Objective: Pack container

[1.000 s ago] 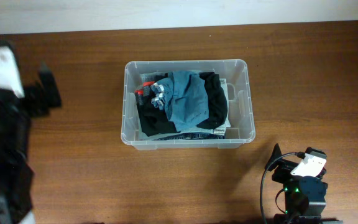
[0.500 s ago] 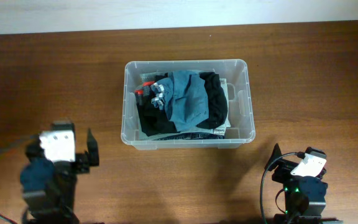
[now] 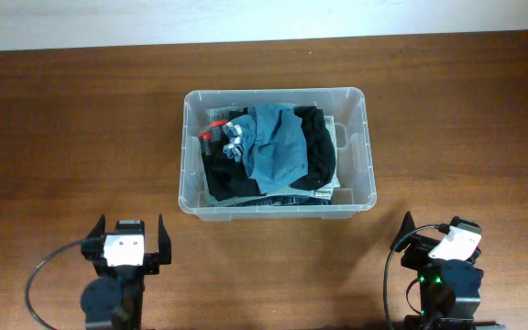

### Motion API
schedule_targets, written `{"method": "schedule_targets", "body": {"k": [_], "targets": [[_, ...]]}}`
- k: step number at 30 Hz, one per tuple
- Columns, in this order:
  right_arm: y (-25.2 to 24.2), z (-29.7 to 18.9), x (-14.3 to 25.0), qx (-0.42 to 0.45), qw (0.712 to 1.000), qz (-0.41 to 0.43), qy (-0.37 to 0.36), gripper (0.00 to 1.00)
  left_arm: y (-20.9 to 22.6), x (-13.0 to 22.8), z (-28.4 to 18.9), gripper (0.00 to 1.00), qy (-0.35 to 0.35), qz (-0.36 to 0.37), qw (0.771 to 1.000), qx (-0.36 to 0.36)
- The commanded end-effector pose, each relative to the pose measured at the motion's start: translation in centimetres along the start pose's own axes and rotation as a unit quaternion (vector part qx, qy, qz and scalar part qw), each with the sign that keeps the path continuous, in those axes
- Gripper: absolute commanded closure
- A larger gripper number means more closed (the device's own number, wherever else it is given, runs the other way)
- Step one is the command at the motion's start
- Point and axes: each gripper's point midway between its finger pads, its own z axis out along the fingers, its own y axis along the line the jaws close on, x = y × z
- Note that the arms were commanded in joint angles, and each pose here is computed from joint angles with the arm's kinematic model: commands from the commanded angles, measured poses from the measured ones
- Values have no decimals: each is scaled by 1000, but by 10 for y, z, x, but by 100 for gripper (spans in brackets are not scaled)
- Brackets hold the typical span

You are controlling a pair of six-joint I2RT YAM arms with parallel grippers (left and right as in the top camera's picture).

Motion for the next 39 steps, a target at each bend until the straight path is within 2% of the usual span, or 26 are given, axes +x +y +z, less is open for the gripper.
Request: {"method": "schedule_targets", "body": {"k": [1,39], "targets": [[-2,1,3,3,1000,6,2,2,-5,7,1,1,-16,8,1000,5],[-2,1,3,3,1000,6,2,2,-6,14,4,0,-8,8,1000,8]]}}
